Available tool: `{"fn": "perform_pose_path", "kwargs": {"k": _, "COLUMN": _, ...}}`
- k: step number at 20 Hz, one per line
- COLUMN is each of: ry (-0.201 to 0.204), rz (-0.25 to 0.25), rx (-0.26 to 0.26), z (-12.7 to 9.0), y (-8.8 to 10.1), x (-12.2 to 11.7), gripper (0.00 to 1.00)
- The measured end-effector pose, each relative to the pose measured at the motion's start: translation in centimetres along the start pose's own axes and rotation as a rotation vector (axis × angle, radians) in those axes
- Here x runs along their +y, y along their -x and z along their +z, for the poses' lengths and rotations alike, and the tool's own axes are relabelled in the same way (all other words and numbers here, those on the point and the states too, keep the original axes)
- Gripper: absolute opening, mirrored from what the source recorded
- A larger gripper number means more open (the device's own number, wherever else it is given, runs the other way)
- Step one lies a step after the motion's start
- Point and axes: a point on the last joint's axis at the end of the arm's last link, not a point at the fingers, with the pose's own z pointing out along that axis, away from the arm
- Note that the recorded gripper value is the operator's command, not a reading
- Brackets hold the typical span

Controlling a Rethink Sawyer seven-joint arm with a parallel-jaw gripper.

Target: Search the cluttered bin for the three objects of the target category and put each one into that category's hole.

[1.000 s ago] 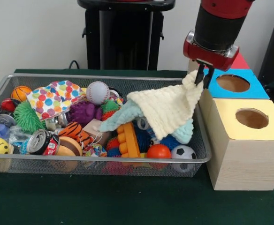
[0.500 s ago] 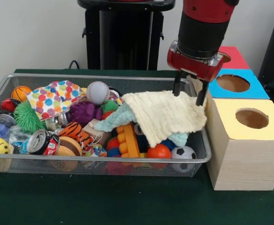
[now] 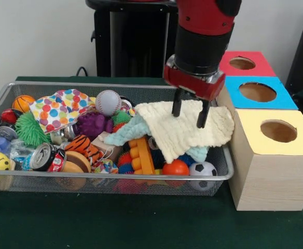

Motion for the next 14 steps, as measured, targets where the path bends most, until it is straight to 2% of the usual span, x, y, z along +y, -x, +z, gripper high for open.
{"fn": "perform_pose_path", "kwargs": {"k": 2, "ry": -0.001, "rz": 0.008, "rx": 0.003, "z": 1.0, "y": 0.3, "x": -0.4, "gripper": 1.0}}
{"fn": "perform_pose_path", "kwargs": {"k": 8, "ry": -0.01, "rz": 0.046, "rx": 0.06, "z": 7.1, "y": 2.1, "x": -2.9, "gripper": 1.0}}
{"fn": "perform_pose_path", "kwargs": {"k": 10, "ry": -0.008, "rz": 0.052, "rx": 0.075, "z": 7.9, "y": 2.4, "x": -3.3, "gripper": 1.0}}
{"fn": "perform_pose_path", "kwargs": {"k": 14, "ry": 0.012, "rz": 0.056, "rx": 0.076, "z": 7.8, "y": 3.4, "x": -3.6, "gripper": 1.0}}
